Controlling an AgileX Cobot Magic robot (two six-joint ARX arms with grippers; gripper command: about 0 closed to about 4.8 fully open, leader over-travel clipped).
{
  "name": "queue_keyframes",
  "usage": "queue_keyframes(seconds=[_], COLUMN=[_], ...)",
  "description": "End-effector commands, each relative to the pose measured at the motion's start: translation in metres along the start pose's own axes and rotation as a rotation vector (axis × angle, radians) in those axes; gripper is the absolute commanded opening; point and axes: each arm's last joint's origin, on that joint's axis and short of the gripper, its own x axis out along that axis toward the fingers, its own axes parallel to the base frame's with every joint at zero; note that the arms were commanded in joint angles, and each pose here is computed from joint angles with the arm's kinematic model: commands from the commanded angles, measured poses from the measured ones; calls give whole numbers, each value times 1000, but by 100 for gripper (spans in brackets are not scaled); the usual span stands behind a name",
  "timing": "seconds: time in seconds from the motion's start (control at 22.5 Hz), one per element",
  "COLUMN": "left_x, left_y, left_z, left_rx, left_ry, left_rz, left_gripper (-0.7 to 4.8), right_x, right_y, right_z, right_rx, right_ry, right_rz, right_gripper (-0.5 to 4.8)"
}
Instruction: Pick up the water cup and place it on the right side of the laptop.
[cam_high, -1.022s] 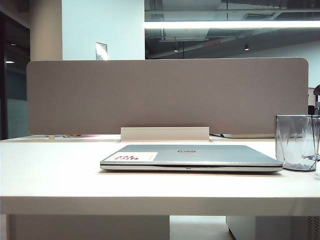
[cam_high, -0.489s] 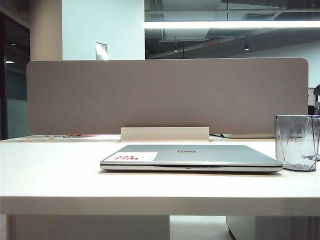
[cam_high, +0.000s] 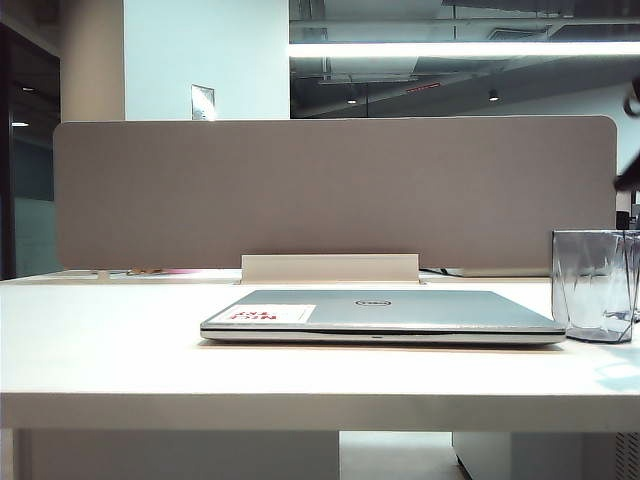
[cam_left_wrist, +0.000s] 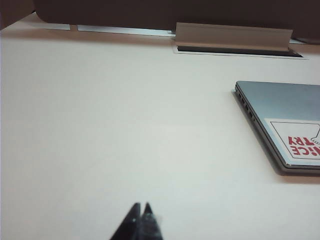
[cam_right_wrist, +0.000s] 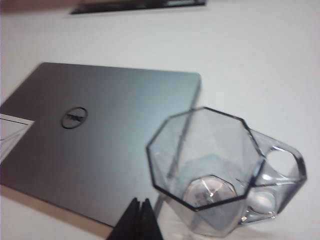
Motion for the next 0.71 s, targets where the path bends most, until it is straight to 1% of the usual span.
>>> queue_keyframes(seconds=[0.04,0.13,0.4,0.49,0.58,0.71], left_x=[0,0,0,0,0,0], left_y=[0,0,0,0,0,0], left_z=[1,2,2,2,2,2], left_rx=[-1,-1,-1,-1,-1,-1], left_ry=[-7,-8,-8,-8,-8,-8], left_rz=[-6,-6,-6,-6,-6,-6], left_gripper=[-3,-3,-3,-3,-3,-3], right_x=[-8,-17,-44,-53,-67,-76], right_y=[16,25,34,35,37,37], right_z=[5,7,-5,-13,-26,-36], right_rx=[-28,-37,-11,-19,-31,-25], right_ry=[-26,-56,-147,-184,-253,-282], right_rz=[10,5,-21,-50,-90,-164], right_gripper=[-9,-9,-9,-9,-9,-9])
